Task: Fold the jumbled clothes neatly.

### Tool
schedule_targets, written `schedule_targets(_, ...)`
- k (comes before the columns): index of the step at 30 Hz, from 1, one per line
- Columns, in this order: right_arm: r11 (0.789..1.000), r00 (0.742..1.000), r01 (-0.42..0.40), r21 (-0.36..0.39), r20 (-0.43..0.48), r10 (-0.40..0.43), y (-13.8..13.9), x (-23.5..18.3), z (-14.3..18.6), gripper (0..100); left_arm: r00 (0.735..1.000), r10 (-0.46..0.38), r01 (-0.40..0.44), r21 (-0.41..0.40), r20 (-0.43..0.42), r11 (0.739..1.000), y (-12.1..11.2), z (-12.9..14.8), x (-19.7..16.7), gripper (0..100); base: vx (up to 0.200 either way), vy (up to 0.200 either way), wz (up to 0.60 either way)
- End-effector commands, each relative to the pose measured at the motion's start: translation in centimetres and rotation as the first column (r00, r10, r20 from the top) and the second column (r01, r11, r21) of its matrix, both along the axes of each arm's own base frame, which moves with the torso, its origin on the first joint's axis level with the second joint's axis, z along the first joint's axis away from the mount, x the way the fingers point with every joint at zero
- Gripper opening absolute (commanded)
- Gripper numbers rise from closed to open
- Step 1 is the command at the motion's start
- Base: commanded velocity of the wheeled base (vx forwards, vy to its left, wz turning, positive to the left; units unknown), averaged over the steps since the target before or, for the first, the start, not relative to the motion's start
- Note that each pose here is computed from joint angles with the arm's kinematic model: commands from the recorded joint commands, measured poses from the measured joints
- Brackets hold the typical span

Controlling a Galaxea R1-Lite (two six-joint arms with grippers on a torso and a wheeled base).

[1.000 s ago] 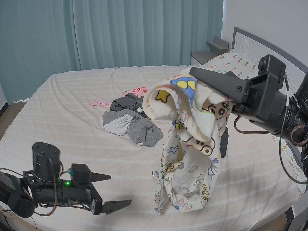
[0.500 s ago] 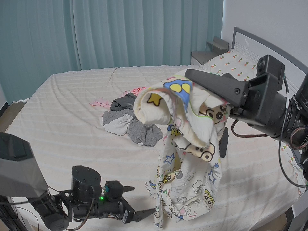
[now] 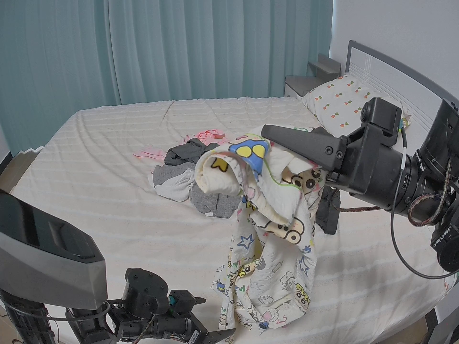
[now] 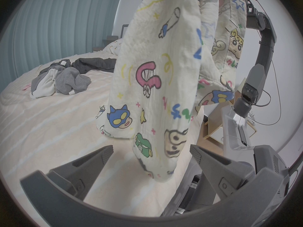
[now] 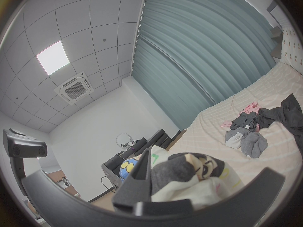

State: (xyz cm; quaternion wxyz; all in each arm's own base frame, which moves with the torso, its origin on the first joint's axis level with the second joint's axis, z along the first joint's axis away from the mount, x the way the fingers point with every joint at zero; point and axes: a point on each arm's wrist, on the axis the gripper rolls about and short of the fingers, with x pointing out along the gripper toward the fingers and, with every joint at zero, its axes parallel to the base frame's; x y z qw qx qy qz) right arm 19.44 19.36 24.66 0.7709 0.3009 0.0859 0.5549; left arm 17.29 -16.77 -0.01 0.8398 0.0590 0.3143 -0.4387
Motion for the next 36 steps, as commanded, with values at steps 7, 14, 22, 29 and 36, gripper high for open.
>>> schedule_targets(7,1.000,1.000,-0.008,-0.003,-0.003,0.008,0.3,0.1,-0.1,0,0.999,0.052,-0.053,0.035,0.005,0.998,-1.7,-4.8,0.9,100,0.000,0.000,0.00)
schedule_targets(14,1.000,1.000,-0.001,-0.001,-0.003,0.001,0.1,0.1,-0.1,0,0.996,0.091,-0.091,0.021,-0.013,0.996,-2.4,-5.2,0.9,0,0.000,0.000,0.00)
schedule_targets(22,0.999,0.999,0.054,-0.004,-0.006,-0.054,-1.5,0.5,-0.2,0,0.988,0.142,-0.144,-0.032,-0.054,0.989,-2.1,-3.9,0.7,0,0.000,0.000,0.00)
schedule_targets(29,0.978,0.977,0.197,-0.063,-0.067,-0.201,-5.2,1.9,-2.4,0,0.969,0.246,-0.248,-0.165,-0.031,0.955,-0.1,0.5,1.2,0,0.000,0.000,0.00)
schedule_targets(36,0.922,0.908,0.342,-0.182,-0.189,-0.374,-9.4,3.3,-5.8,0,0.834,0.551,-0.508,-0.371,0.014,0.778,2.2,5.5,3.0,0,0.000,0.000,0.00)
